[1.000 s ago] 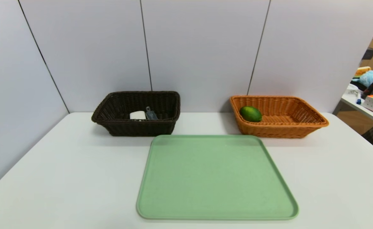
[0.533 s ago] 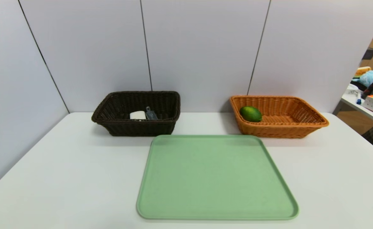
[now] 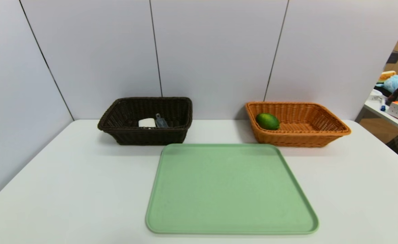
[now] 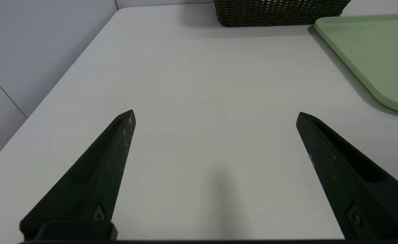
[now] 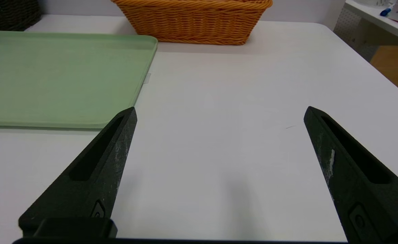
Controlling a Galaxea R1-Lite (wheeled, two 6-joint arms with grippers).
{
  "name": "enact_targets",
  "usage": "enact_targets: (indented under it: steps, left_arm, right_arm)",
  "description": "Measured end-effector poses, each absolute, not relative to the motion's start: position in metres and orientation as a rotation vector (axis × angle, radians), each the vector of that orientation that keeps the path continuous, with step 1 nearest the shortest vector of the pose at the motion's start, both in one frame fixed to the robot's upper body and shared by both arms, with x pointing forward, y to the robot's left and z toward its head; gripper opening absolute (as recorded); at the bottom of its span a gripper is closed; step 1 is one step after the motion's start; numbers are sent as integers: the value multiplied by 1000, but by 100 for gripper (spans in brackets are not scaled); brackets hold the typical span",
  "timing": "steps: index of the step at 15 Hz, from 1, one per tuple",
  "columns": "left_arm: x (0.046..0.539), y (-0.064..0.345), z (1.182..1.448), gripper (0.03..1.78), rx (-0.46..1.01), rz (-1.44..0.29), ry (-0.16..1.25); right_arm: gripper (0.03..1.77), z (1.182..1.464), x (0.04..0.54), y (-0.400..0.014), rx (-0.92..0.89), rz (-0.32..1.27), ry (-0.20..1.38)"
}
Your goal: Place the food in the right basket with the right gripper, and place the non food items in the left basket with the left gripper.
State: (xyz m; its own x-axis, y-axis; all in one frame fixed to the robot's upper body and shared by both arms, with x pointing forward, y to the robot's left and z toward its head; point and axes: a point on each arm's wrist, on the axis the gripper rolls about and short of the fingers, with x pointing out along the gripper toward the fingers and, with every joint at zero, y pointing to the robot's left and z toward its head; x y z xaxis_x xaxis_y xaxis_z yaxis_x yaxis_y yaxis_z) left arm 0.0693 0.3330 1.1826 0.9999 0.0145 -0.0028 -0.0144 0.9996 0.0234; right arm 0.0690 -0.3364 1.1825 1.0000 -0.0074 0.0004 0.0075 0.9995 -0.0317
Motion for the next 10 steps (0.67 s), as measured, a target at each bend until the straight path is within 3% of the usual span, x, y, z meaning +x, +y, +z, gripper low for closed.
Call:
enact_targets:
  steps: [10]
  left_arm:
    - [69, 333, 1183, 169, 23, 15, 3]
  right_arm:
    - [170, 1182, 69, -337, -7, -14, -1]
